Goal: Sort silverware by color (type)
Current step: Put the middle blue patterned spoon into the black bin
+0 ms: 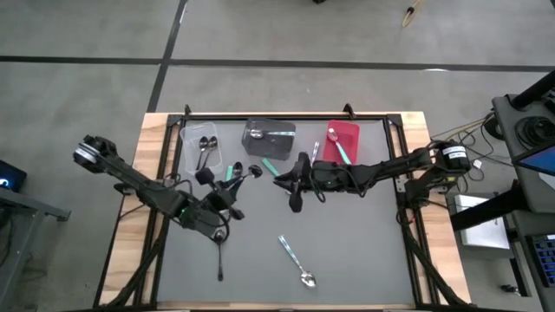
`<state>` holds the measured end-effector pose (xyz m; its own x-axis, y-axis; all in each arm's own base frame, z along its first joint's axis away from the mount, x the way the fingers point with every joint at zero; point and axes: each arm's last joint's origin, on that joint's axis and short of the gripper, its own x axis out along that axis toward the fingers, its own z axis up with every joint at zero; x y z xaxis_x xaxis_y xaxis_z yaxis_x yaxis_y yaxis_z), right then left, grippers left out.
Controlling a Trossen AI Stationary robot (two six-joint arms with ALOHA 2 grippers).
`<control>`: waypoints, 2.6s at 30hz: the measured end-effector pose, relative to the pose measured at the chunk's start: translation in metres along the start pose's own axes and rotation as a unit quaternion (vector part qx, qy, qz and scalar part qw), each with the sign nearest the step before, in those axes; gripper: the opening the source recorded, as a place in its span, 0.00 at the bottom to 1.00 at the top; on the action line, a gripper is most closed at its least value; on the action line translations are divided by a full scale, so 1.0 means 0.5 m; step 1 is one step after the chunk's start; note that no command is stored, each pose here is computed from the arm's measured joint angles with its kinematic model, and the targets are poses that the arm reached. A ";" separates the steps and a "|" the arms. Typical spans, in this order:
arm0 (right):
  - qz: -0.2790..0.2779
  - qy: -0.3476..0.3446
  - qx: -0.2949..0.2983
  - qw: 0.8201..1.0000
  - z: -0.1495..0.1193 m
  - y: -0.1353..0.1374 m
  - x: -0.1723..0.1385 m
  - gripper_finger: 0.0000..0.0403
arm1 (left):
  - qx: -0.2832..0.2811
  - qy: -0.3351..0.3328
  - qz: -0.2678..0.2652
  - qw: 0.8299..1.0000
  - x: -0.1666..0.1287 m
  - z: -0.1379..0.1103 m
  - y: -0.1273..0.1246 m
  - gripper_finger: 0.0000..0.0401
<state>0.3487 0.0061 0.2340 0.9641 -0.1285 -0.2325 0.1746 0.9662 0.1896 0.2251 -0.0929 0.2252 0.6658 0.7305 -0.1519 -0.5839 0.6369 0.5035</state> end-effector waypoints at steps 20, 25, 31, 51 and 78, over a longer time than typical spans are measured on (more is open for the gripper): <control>0.006 -0.086 0.098 0.991 0.093 0.032 0.038 0.50 | 0.030 0.003 0.083 0.996 0.012 -0.001 -0.032 0.03; 0.004 -0.094 0.076 0.993 0.107 0.037 0.059 0.53 | 0.028 0.004 0.085 0.996 0.015 -0.001 -0.030 0.03; -0.018 -0.105 0.047 0.993 0.115 0.044 0.109 0.52 | 0.022 0.005 0.092 0.996 0.019 0.001 -0.029 0.03; -0.079 -0.098 -0.005 0.992 0.122 0.042 0.123 0.04 | 0.024 0.005 0.098 0.995 0.019 0.002 -0.027 0.03; -0.039 0.137 -0.271 0.952 0.097 0.040 0.079 0.03 | -0.060 0.014 -0.240 0.969 -0.005 0.022 -0.010 0.28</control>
<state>0.4000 0.0093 0.2749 0.8508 -0.2131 -0.4804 0.0428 0.9392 -0.3408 0.2316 -0.1004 0.2327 0.8624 0.3487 -0.3670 -0.2611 0.9274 0.2678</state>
